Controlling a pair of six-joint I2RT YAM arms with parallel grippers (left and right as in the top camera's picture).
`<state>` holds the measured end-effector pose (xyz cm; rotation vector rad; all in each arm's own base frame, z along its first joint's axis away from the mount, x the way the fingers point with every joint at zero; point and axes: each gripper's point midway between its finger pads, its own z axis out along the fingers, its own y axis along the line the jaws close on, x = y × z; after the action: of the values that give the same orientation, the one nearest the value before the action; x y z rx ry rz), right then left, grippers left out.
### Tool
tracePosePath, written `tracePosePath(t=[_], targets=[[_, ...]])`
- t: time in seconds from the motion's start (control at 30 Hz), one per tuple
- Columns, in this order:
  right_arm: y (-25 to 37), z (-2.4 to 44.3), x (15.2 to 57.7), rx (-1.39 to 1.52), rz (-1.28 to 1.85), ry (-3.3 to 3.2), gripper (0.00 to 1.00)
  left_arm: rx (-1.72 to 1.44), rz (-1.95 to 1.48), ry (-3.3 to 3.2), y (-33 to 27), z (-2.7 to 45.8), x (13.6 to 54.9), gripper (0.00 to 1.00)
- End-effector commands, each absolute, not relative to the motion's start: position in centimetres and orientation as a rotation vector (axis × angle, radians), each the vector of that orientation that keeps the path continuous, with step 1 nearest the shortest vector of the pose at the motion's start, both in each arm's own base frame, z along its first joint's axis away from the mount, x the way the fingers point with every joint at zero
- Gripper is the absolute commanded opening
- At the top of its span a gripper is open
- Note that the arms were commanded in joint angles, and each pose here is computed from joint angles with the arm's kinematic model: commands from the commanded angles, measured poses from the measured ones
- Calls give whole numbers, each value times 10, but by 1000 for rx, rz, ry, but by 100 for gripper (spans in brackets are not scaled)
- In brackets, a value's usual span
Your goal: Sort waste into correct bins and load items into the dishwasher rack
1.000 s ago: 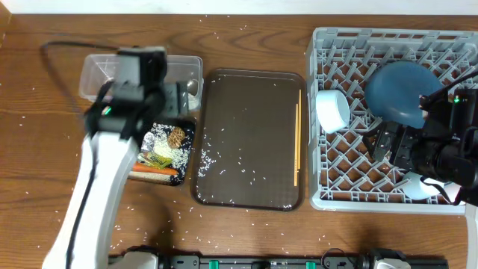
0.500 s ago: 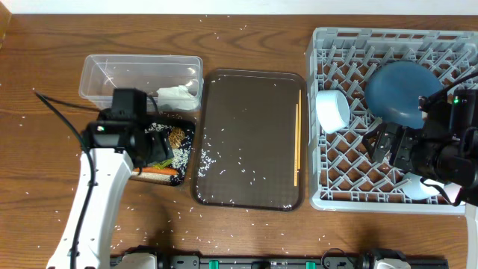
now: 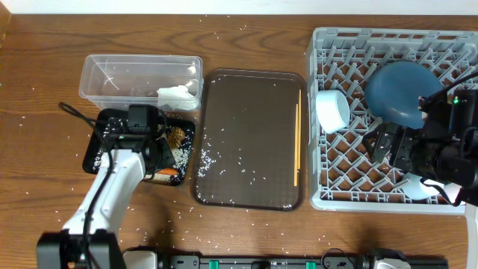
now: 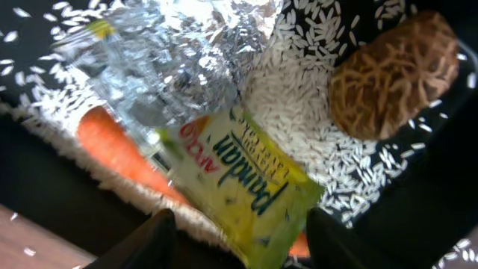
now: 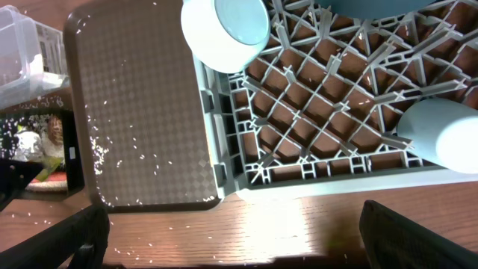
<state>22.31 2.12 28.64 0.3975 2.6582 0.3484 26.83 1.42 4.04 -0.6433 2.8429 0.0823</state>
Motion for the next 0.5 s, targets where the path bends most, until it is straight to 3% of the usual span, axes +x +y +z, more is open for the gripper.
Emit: tracePosePath(t=[0.0,0.07,0.17,0.23,0.47], targets=[[18,289,223,401,338,2647,99,-668,107,2883,16,24,266,50],[18,289,223,400,338,2648,99,-670,114,2901,16,18,265,30],[18,289,223,401,338,2650,99,-670,112,2897,16,19,266,19],[18,289,223,401,338,2650,99,-667,105,2880,16,25,270,6],[18,289,223,401,338,2649,99,-636,81,2766,18,93,286,6]])
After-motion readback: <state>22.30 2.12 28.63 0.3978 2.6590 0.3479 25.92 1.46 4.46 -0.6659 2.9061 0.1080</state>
